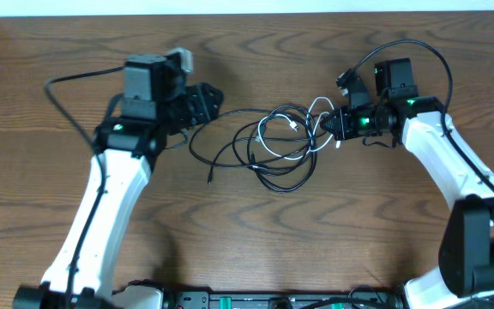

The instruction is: Untangle cables

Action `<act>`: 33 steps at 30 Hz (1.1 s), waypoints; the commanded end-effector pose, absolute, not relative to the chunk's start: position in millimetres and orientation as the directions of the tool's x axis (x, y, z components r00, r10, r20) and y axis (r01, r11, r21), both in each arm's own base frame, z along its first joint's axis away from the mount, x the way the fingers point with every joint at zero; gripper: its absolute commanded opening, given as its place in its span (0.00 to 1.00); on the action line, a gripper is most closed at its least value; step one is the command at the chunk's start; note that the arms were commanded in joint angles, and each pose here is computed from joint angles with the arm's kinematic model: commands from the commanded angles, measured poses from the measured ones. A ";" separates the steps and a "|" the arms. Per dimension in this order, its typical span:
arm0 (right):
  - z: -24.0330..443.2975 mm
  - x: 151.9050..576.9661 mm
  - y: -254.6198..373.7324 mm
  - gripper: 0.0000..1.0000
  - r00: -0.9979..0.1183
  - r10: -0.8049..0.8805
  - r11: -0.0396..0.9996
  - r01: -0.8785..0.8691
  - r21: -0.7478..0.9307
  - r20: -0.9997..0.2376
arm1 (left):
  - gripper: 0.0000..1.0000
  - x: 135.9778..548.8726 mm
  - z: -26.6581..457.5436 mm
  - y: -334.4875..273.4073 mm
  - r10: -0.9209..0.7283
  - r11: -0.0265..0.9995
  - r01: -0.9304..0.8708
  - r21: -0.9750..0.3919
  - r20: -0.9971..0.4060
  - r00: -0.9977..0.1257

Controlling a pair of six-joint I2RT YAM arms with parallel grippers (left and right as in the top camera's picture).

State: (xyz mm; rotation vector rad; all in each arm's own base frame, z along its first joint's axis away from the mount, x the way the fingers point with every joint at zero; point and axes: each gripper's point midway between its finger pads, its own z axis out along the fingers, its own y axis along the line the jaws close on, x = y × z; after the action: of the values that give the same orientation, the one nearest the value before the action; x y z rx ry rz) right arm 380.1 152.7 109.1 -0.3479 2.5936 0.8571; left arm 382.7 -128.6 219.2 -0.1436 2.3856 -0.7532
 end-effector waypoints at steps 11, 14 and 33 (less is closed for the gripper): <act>258.0 352.7 197.3 0.01 -0.642 -0.113 0.598 -0.653 0.464 -0.758 | 0.57 395.7 178.4 -187.6 -0.152 0.810 0.191 -0.555 -0.513 -0.845; 279.8 344.8 200.0 0.01 -0.603 -0.094 0.582 -0.679 0.447 -0.792 | 0.68 400.6 185.5 -199.4 -0.141 0.797 0.237 -0.556 -0.552 -0.822; 292.3 334.4 201.6 0.01 -0.588 -0.089 0.574 -0.690 0.441 -0.804 | 0.88 390.0 171.1 -234.7 0.150 0.732 0.537 -0.419 -0.671 -0.726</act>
State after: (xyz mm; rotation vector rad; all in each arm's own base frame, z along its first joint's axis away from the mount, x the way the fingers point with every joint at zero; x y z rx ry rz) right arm 338.0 197.7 279.4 -0.6052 2.0715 0.9759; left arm 390.6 -229.6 189.0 0.3934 2.3054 -0.8429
